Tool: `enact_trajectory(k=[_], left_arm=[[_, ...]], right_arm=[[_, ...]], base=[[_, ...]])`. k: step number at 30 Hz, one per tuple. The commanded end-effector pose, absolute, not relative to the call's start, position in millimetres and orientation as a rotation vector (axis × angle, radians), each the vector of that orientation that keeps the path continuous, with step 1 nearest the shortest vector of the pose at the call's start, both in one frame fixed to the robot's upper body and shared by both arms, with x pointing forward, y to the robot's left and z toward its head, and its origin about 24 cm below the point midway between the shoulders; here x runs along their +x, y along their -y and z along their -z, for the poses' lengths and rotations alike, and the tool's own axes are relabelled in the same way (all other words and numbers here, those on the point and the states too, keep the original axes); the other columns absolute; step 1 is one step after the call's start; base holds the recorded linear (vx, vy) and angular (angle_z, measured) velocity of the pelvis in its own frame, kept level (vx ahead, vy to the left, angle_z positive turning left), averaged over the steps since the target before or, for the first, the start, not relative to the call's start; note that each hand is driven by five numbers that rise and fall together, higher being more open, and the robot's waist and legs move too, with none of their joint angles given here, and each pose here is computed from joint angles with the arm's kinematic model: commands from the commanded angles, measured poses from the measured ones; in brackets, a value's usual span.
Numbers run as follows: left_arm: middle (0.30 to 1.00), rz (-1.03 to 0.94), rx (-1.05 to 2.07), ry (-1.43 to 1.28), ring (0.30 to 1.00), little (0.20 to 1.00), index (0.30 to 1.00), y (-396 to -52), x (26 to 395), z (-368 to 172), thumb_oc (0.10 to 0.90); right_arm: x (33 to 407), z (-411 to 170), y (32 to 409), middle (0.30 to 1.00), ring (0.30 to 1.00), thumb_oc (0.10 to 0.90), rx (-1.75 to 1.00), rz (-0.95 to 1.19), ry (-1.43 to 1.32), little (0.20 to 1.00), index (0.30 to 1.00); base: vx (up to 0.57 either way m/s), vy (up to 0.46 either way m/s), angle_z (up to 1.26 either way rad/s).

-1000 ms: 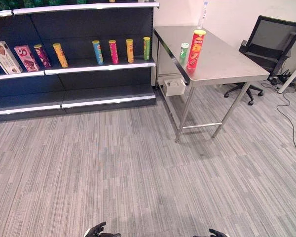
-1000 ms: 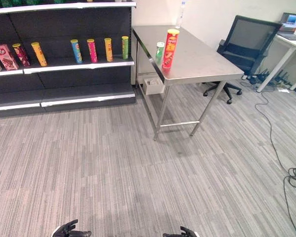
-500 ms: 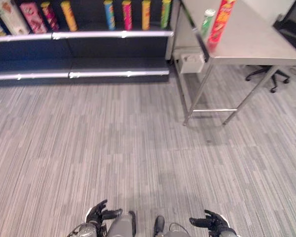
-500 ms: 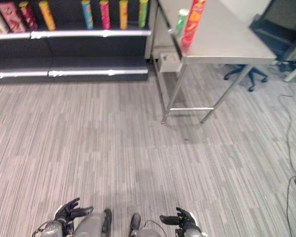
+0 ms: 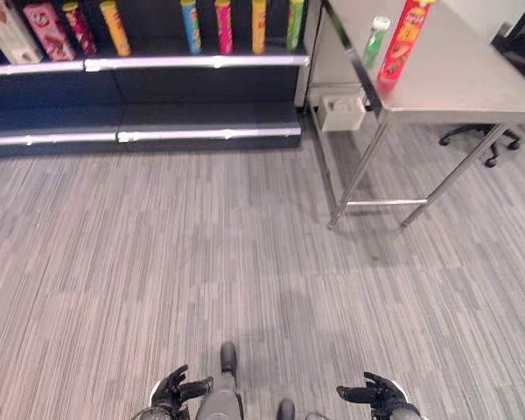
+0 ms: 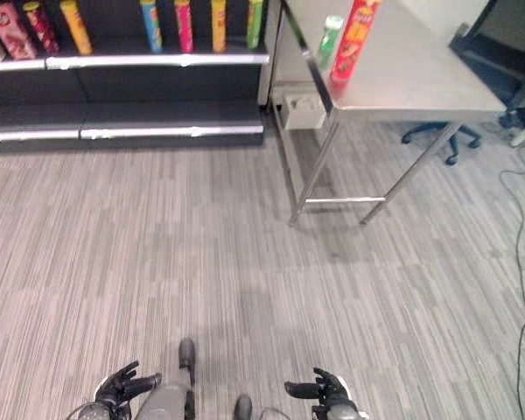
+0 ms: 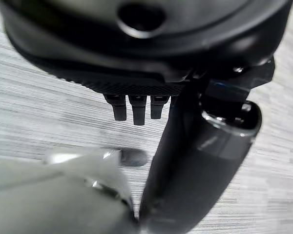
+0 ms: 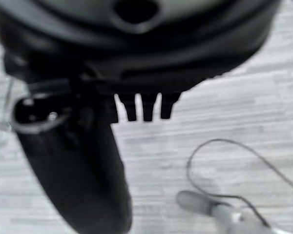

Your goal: Put the goods on the table back onto the shelves and tidy them up.

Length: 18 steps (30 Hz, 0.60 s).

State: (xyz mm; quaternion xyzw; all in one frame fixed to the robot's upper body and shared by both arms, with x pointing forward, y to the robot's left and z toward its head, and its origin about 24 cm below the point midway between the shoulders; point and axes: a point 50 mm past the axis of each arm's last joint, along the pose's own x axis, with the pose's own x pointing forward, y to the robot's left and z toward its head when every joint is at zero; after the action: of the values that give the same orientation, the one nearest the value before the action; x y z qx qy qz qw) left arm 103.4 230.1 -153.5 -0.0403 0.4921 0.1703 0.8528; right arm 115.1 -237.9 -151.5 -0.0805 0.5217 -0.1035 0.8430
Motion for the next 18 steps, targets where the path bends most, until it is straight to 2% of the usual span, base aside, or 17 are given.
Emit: enact_trajectory(k=[1, 7, 16, 18], left_arm=[[0.900, -0.353, -0.004, -0.921, 0.900, 0.900, 0.900, -257.7, 123.7, 136.3, 0.800], [0.900, -0.324, 0.037, -0.934, 0.900, 0.900, 0.900, -257.9, 126.6, 136.7, 0.800], [0.900, -0.311, 0.051, -0.948, 0.900, 0.900, 0.900, -254.6, 124.2, 139.2, 0.800], [0.900, -0.278, 0.058, -0.968, 0.900, 0.900, 0.900, -249.4, 119.6, 142.4, 0.800]], right_arm=[[132.7, 140.5, 243.5, 0.900, 0.900, 0.800, -0.177, 0.216, -0.997, 0.900, 0.900], [127.3, 141.5, 246.3, 0.900, 0.900, 0.800, -0.152, 0.252, -1.004, 0.900, 0.900], [116.6, 143.3, 255.9, 0.900, 0.900, 0.800, -0.170, 0.286, -1.044, 0.900, 0.900], [106.6, 145.5, 260.4, 0.900, 0.900, 0.800, -0.159, 0.310, -1.073, 0.900, 0.900]], base=[[0.32, 0.401, -0.14], [0.37, 0.210, 0.28], [0.42, 0.004, 0.25], [0.70, -0.030, 0.01]])
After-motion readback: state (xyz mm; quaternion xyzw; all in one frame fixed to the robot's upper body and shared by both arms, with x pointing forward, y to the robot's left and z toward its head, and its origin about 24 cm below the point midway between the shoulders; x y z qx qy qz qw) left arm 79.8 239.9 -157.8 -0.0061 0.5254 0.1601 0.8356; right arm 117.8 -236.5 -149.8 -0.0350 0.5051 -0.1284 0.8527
